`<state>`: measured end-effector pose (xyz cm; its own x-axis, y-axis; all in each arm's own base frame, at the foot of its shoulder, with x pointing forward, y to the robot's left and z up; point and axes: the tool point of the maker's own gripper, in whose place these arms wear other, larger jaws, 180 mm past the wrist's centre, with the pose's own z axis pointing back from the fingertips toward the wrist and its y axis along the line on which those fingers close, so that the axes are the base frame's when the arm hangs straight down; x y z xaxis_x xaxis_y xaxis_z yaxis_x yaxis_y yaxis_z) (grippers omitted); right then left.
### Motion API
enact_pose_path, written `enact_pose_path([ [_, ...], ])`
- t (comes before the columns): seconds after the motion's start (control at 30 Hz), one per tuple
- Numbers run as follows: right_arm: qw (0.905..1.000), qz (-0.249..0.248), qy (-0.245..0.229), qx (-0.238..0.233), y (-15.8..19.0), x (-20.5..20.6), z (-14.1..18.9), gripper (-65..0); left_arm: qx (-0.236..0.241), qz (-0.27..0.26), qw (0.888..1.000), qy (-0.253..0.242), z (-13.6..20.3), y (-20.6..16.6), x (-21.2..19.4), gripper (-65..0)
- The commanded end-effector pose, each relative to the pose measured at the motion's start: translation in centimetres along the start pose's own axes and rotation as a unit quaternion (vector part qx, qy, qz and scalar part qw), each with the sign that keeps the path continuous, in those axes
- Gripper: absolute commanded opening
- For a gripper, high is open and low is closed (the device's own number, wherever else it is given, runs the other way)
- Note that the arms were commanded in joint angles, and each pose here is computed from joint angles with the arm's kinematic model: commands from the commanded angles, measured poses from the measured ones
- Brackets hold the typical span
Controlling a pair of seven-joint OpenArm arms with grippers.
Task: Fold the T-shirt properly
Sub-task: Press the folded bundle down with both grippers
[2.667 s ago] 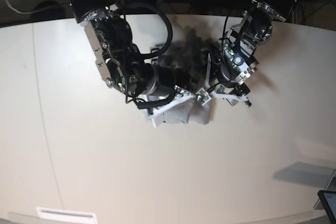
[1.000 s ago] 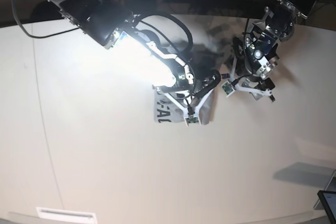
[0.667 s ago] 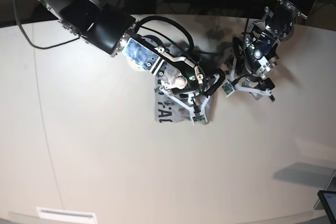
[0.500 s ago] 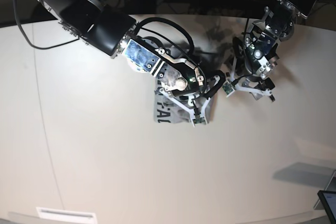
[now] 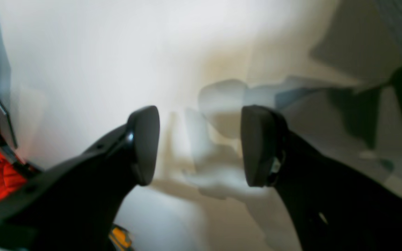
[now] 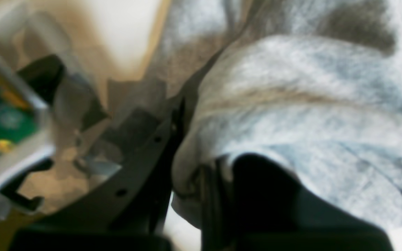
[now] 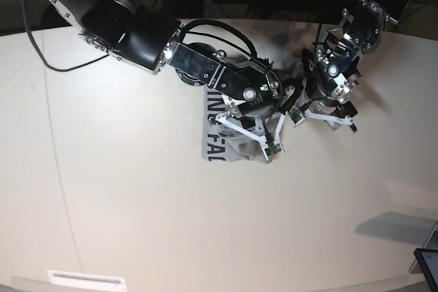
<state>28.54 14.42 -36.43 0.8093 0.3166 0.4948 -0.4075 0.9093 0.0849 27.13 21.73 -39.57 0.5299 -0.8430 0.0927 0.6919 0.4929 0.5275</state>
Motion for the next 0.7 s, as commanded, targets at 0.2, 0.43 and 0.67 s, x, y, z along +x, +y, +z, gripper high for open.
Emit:
enact_pose_path([
  [0.2, 0.9992, 0.005, -0.039, 0.007, 0.6, 2.4, 1.1, -65.0, -0.016, 0.002, 1.000, -0.005, 0.0, -0.5, 0.1, -28.6],
  [0.43, 0.9945, 0.017, -0.092, 0.049, 2.9, 4.2, 3.8, -58.8, -0.021, 0.000, 1.000, 0.000, 0.0, -1.1, -0.3, -28.6],
  [0.67, 0.9917, 0.017, -0.109, 0.066, 3.6, 4.8, 5.1, -28.7, -0.026, -0.002, 1.000, 0.008, -0.1, -1.7, -1.1, -28.6],
])
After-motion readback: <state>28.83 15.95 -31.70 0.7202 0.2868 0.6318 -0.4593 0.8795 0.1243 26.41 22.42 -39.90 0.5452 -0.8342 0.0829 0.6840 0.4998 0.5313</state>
